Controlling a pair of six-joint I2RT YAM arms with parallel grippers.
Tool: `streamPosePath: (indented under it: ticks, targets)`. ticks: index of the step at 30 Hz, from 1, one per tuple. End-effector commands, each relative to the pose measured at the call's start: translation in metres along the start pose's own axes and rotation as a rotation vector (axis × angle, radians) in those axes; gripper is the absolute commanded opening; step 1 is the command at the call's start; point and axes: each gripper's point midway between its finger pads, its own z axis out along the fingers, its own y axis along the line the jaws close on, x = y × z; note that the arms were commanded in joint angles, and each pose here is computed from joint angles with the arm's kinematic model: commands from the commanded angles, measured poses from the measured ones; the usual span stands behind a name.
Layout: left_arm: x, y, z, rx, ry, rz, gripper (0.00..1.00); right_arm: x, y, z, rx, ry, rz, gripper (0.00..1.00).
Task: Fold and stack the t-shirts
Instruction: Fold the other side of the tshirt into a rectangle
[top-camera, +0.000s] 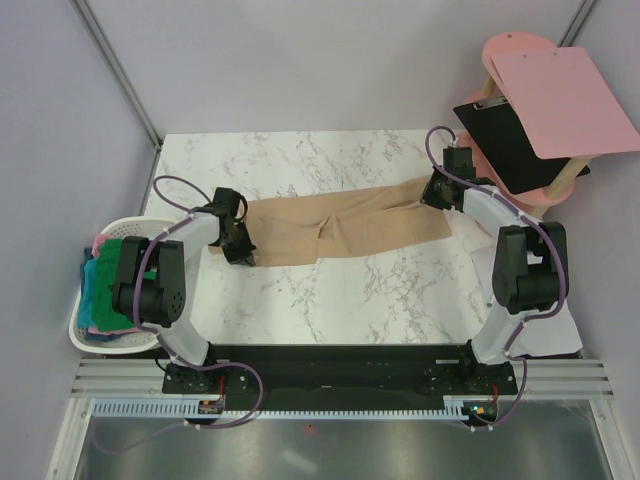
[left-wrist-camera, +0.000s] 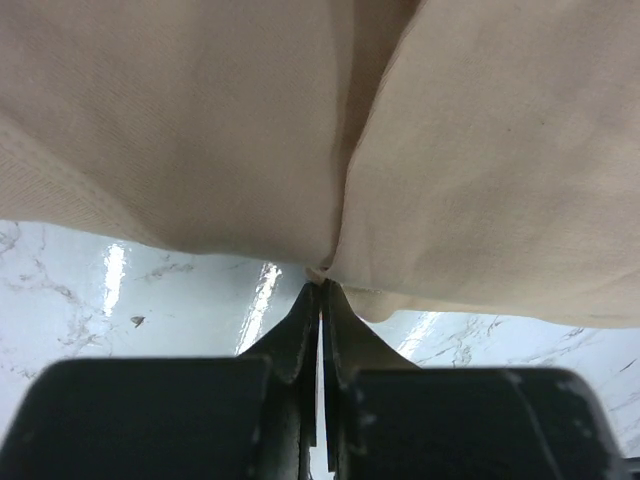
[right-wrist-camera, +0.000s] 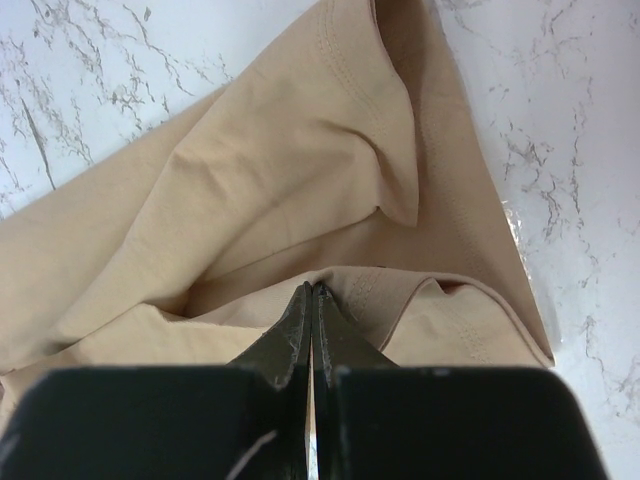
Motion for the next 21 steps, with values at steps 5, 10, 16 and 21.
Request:
streamPosePath:
  ticks: [5, 10, 16, 21]
  targets:
    - [0.009, -0.006, -0.021, 0.043, -0.045, 0.032, 0.02, -0.014, 0.014, -0.036, -0.064, -0.063, -0.008, 0.00]
    - [0.001, -0.026, -0.083, 0.176, -0.176, 0.039, 0.02, -0.015, 0.017, -0.076, -0.095, -0.113, 0.003, 0.00]
    - [0.022, -0.026, -0.140, 0.268, -0.249, 0.034, 0.02, 0.008, 0.005, -0.117, -0.093, -0.126, 0.012, 0.00]
    - [0.059, -0.012, -0.157, 0.296, -0.231, 0.011, 0.02, 0.050, -0.019, -0.138, -0.041, -0.065, 0.027, 0.00]
